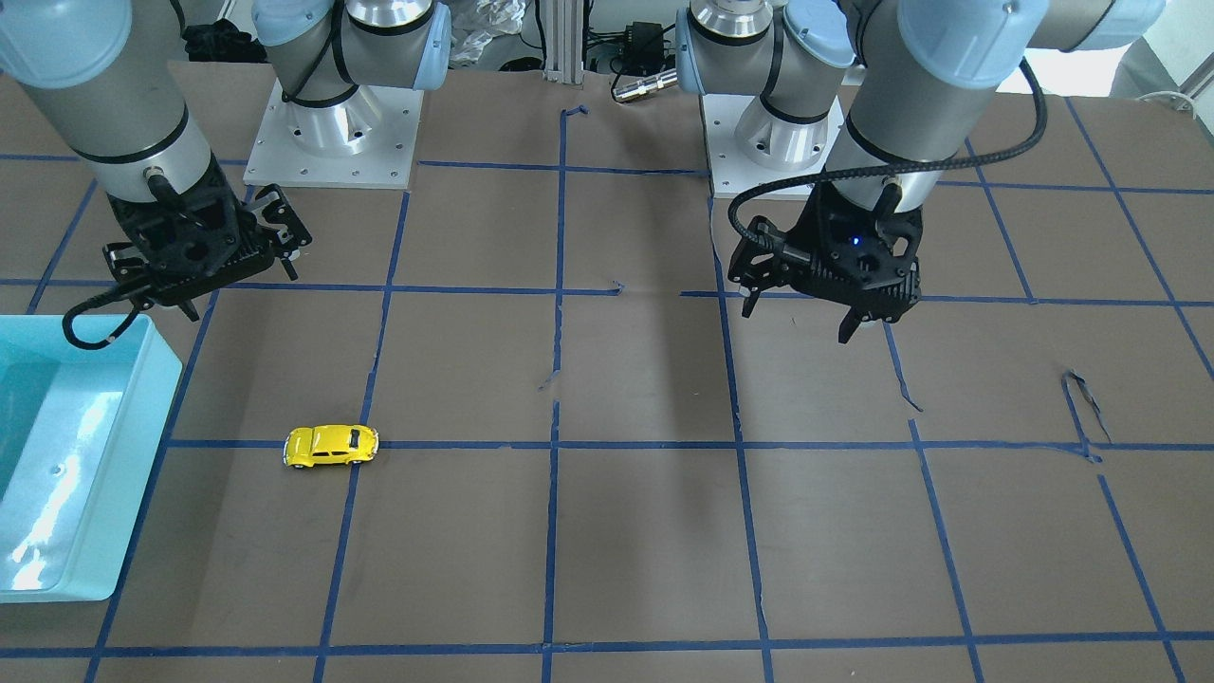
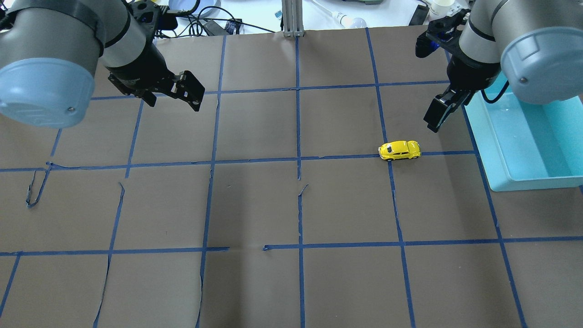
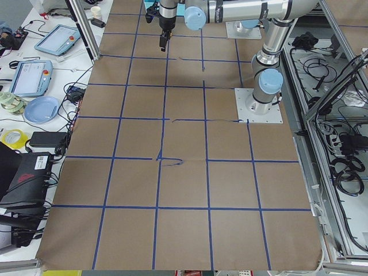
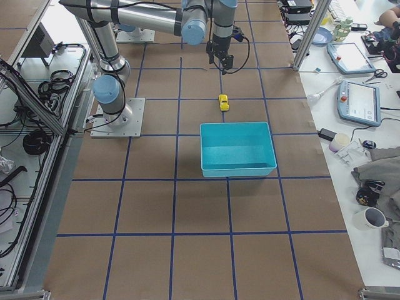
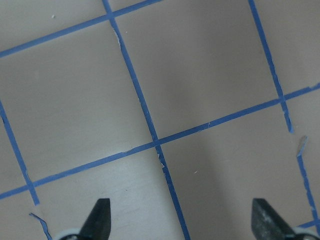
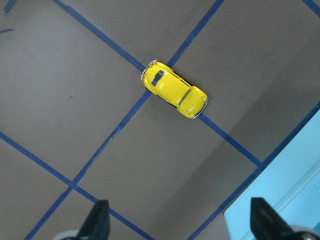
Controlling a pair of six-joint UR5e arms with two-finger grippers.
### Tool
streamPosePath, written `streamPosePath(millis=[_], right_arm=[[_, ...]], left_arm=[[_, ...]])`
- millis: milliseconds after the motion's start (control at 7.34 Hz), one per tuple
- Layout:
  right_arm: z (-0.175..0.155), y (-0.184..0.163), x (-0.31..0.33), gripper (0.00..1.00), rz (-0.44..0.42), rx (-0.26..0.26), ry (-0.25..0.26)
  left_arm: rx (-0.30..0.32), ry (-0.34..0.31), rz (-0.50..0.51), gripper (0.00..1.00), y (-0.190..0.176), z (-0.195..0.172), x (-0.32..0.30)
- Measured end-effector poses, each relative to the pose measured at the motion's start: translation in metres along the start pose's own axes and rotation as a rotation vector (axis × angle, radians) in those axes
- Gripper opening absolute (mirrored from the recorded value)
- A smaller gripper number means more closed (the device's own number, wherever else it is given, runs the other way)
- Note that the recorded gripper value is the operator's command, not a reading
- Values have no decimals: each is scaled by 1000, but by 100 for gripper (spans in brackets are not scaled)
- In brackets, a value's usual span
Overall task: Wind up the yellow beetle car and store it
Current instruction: 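Lower the right gripper onto the car while the left arm retracts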
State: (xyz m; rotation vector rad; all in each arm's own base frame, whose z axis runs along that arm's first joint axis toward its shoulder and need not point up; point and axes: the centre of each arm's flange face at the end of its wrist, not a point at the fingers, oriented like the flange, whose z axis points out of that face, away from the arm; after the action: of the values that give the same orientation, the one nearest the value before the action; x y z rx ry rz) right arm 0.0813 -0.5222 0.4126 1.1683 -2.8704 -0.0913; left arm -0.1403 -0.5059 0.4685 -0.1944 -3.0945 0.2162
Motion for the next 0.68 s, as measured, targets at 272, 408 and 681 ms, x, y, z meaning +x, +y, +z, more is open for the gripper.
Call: streamPosePath(millis=[272,408,681], right_arm=[[38,-17,18,100,-273,8,12],[63,-23,22,100,-401,23,42],[109,-22,13,100,-602,53,106]], left_arm=[[24,-31,-94,100,14,-28,-3],[32,-37,-118,100,14,-32,-10],[36,-49,-141,100,14,-35,-18]])
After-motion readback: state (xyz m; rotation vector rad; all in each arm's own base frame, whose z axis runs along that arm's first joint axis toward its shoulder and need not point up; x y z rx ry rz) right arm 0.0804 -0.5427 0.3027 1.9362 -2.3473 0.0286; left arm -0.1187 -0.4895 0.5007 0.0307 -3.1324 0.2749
